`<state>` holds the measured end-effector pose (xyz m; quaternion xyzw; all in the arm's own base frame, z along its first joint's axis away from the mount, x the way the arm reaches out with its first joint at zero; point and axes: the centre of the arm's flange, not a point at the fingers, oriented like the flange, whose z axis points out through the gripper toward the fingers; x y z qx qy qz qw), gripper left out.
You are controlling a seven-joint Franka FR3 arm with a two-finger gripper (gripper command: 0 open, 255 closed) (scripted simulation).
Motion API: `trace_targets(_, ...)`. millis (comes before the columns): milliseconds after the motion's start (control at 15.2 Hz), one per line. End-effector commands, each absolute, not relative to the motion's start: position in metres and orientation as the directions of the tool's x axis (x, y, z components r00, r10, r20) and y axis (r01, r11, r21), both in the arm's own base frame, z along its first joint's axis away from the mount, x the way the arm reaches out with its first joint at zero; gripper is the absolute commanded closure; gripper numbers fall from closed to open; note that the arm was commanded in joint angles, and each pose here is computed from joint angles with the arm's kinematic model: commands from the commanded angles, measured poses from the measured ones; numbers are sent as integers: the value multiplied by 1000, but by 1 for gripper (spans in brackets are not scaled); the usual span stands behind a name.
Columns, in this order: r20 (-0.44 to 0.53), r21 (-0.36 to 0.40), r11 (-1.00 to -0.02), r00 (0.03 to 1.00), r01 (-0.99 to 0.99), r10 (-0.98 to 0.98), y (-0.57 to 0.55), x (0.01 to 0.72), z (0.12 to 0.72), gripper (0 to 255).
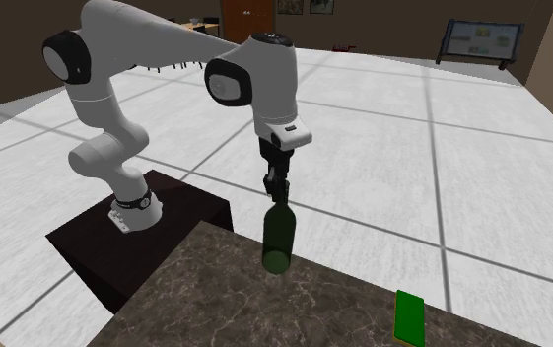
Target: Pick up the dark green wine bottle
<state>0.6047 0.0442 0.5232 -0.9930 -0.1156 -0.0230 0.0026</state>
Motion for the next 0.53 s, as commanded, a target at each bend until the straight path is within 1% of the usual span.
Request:
trace_targets(0,46,0,-973,972,230,230,44,604,534,255)
trace_targets(330,46,0,-973,972,230,230,44,604,561,255)
trace_targets(462,46,0,-973,972,230,230,44,604,562,255)
